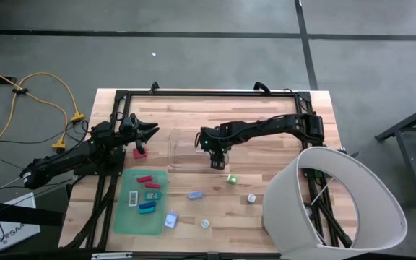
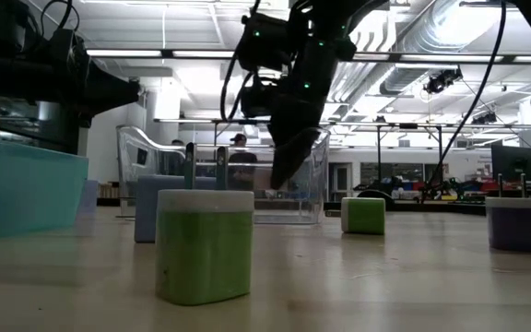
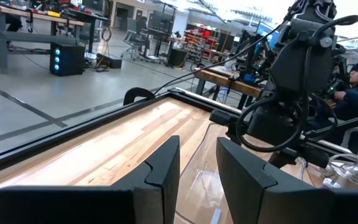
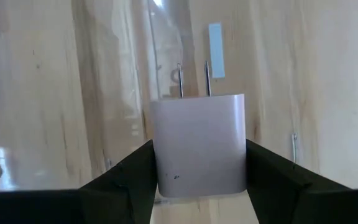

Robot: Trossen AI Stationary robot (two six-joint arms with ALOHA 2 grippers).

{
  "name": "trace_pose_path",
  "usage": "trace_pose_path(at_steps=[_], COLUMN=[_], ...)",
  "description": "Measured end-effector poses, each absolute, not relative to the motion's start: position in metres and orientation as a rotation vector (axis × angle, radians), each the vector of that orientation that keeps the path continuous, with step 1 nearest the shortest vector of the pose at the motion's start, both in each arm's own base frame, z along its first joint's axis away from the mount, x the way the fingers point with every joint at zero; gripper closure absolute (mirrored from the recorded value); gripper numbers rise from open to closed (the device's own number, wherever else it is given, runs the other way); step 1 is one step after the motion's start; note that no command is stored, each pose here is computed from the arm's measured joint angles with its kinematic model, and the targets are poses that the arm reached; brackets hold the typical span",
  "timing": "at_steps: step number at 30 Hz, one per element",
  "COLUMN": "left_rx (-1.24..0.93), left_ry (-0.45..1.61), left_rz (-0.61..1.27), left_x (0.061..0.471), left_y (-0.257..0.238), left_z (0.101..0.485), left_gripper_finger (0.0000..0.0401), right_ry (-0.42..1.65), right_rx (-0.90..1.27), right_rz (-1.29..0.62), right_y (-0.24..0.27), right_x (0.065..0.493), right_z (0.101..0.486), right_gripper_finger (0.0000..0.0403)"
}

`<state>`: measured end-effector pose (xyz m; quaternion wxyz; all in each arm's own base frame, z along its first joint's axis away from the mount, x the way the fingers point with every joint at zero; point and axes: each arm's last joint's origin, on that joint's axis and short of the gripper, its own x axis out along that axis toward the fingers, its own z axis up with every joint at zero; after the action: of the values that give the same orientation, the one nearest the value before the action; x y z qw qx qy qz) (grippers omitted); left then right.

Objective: Pick & Place Office items
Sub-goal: Put the pink charger adapter into transparent bin

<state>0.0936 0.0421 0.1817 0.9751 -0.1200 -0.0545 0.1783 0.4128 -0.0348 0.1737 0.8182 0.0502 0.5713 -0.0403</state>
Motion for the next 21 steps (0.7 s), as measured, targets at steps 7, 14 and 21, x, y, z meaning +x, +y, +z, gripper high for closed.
trace_pose_path(at_steps=[7,14,21], left_rx=[-0.241,-0.241,-0.241], left_ry=[-0.113,-0.112,-0.112], left_rz=[0.359,0.358,0.358], left_x=[0.094,0.094,0.094], left_y=[0.042,0.042,0.042], left_z=[0.182,0.182,0.182], left_gripper_finger=[0.0299,0.0299,0.0299], right_ry=[1.212,1.13,1.084], right_rx=[0.109,0.119,0.16], right_rz=[-0.083,-0.104,-0.14], right_y=[-0.035,-0.039,-0.045], right_x=[0.414,0.419,0.425], right_z=[0.172,0.178,0.19], right_gripper_finger=[0.0205,0.0205,0.0205])
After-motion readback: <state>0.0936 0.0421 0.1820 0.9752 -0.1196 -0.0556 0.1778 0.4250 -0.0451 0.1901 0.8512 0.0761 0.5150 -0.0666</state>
